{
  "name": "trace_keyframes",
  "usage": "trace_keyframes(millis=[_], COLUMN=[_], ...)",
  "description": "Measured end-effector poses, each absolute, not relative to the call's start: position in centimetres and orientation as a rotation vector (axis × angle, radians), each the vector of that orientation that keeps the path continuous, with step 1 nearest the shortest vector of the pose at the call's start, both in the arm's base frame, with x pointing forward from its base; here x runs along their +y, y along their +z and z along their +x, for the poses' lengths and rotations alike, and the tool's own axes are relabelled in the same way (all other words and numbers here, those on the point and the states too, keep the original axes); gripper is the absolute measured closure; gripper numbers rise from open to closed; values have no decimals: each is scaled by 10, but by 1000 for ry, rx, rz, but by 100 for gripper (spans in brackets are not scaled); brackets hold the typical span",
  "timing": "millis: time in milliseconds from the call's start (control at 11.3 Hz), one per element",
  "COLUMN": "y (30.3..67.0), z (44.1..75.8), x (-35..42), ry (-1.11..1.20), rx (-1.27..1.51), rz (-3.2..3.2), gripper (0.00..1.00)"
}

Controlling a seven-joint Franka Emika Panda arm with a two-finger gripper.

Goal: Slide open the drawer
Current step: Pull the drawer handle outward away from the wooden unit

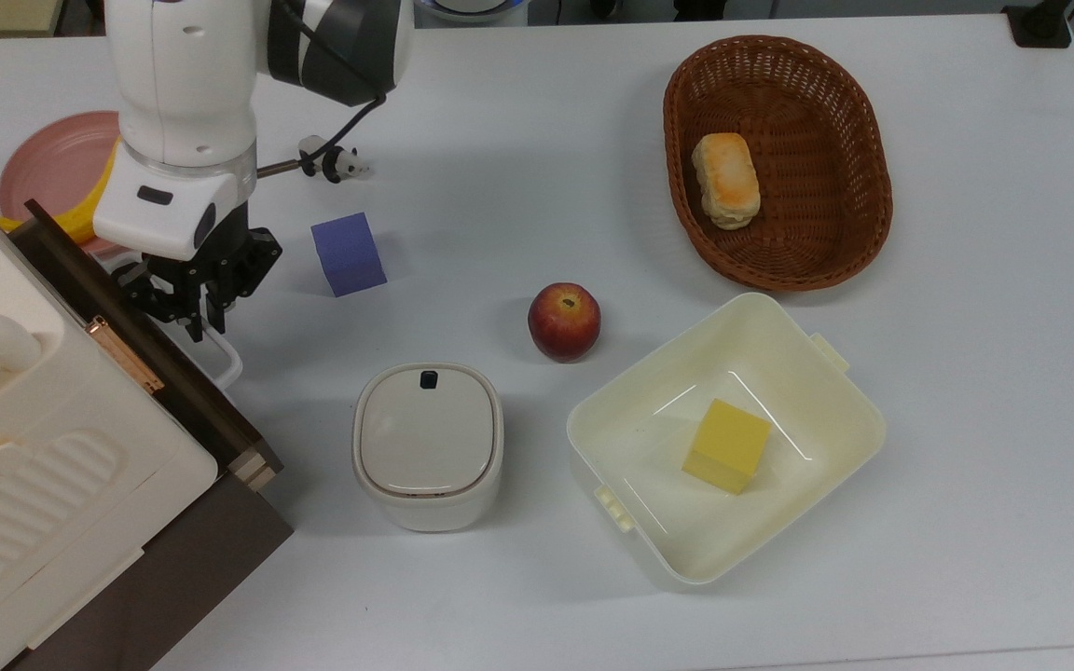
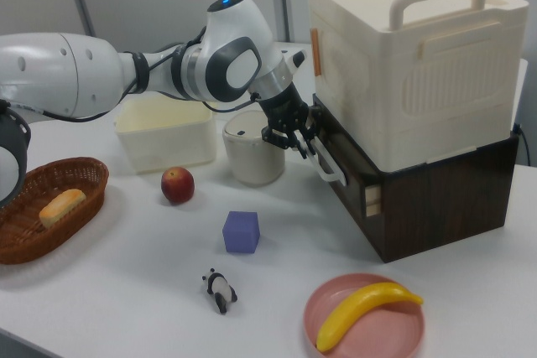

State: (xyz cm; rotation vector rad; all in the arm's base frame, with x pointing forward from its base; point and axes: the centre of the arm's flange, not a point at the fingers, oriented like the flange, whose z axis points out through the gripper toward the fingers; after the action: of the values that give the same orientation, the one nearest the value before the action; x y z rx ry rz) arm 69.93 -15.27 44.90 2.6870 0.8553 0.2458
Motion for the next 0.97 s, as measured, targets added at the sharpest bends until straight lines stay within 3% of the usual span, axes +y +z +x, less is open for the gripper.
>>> trace_keyframes(millis=[974], y=[453], z=[664], x=[-100], ry=[88], rx=[989], rz=[2763], gripper=[87])
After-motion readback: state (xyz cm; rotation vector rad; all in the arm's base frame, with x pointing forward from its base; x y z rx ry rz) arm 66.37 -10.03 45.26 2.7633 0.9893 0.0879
